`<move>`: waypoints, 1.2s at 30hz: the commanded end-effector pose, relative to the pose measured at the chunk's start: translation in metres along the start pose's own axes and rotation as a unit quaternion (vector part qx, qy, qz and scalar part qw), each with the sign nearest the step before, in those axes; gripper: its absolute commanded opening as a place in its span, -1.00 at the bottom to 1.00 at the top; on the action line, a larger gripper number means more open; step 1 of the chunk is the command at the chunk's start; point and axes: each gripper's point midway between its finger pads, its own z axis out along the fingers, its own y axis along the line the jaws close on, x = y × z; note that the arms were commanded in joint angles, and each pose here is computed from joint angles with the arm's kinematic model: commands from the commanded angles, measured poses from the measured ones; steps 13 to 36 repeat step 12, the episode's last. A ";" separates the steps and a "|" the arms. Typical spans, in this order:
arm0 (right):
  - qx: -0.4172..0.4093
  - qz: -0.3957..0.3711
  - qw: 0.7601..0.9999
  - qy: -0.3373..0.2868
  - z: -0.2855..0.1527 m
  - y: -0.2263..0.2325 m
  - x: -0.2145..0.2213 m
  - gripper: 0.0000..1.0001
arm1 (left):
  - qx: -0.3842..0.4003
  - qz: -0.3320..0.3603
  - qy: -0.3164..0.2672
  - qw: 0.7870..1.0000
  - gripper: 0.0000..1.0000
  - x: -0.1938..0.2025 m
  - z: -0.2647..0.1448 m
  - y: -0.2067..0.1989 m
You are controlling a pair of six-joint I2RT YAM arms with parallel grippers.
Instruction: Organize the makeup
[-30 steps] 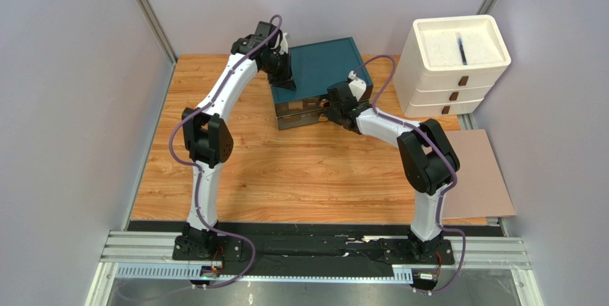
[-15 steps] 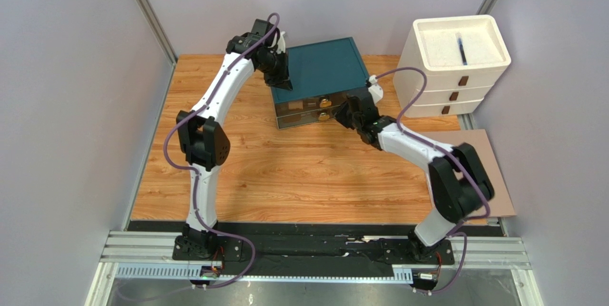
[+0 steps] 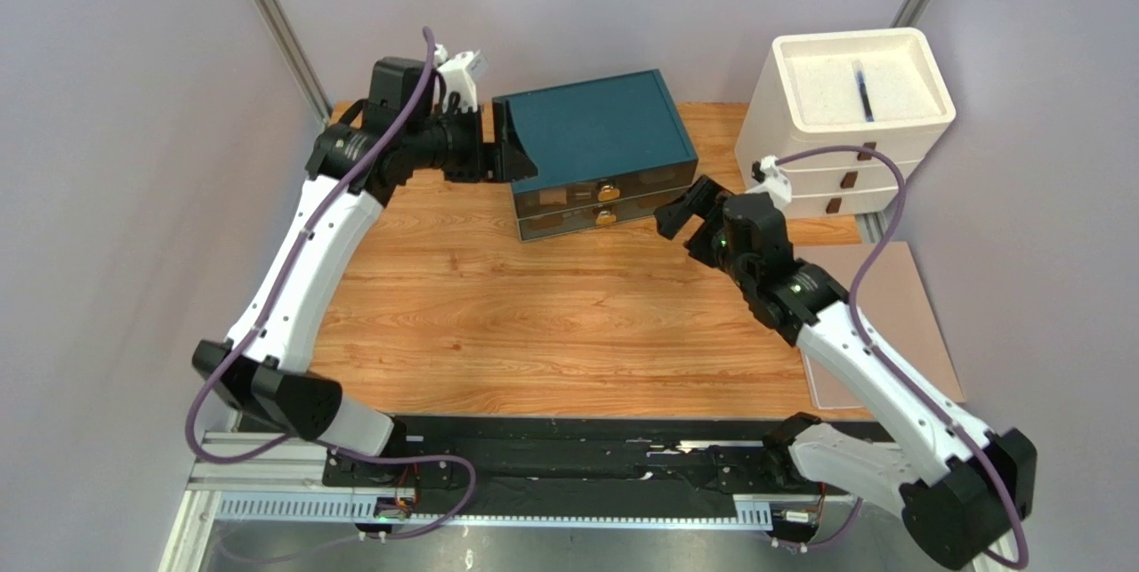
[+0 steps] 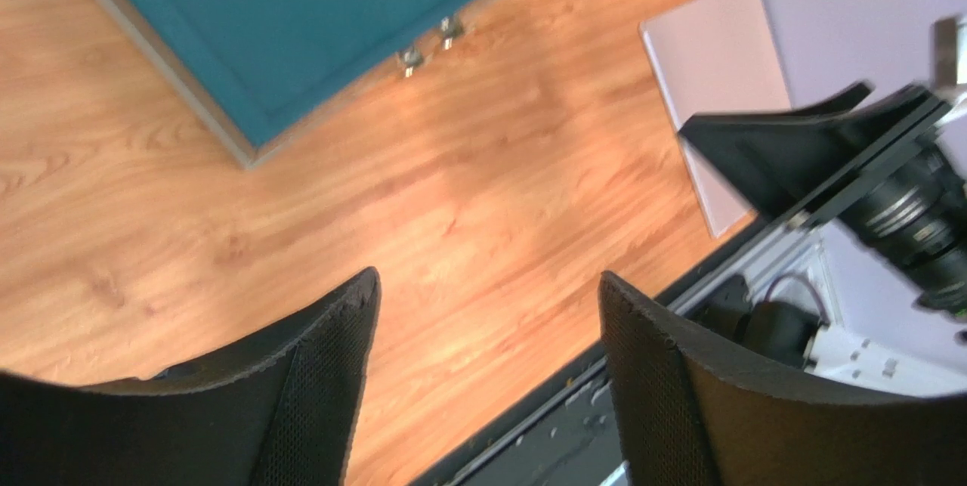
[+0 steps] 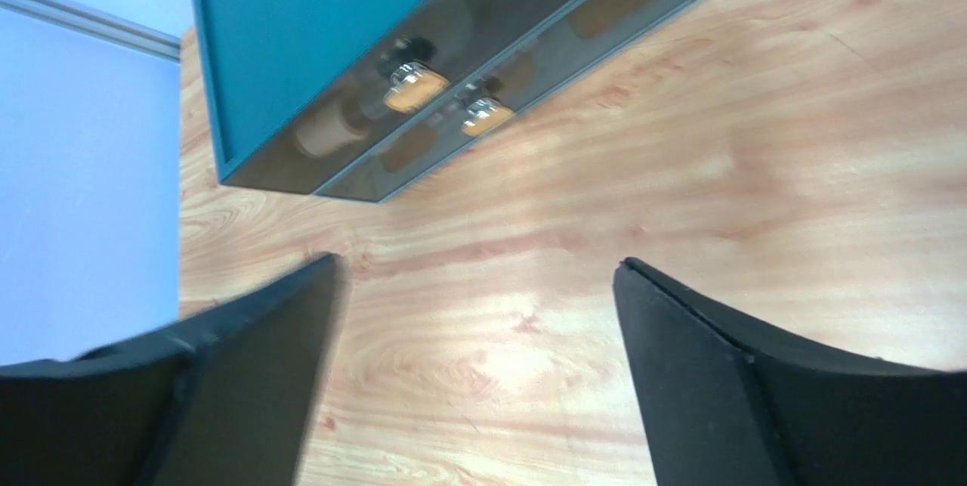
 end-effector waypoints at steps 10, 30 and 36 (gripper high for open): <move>0.076 -0.062 0.995 0.010 -0.066 -0.067 0.011 1.00 | -0.026 0.001 0.019 0.999 0.99 0.082 -0.034 0.022; 0.073 -0.058 0.996 0.014 -0.067 -0.067 0.013 1.00 | -0.025 0.000 0.021 0.999 0.99 0.085 -0.035 0.022; 0.073 -0.058 0.996 0.014 -0.067 -0.067 0.013 1.00 | -0.025 0.000 0.021 0.999 0.99 0.085 -0.035 0.022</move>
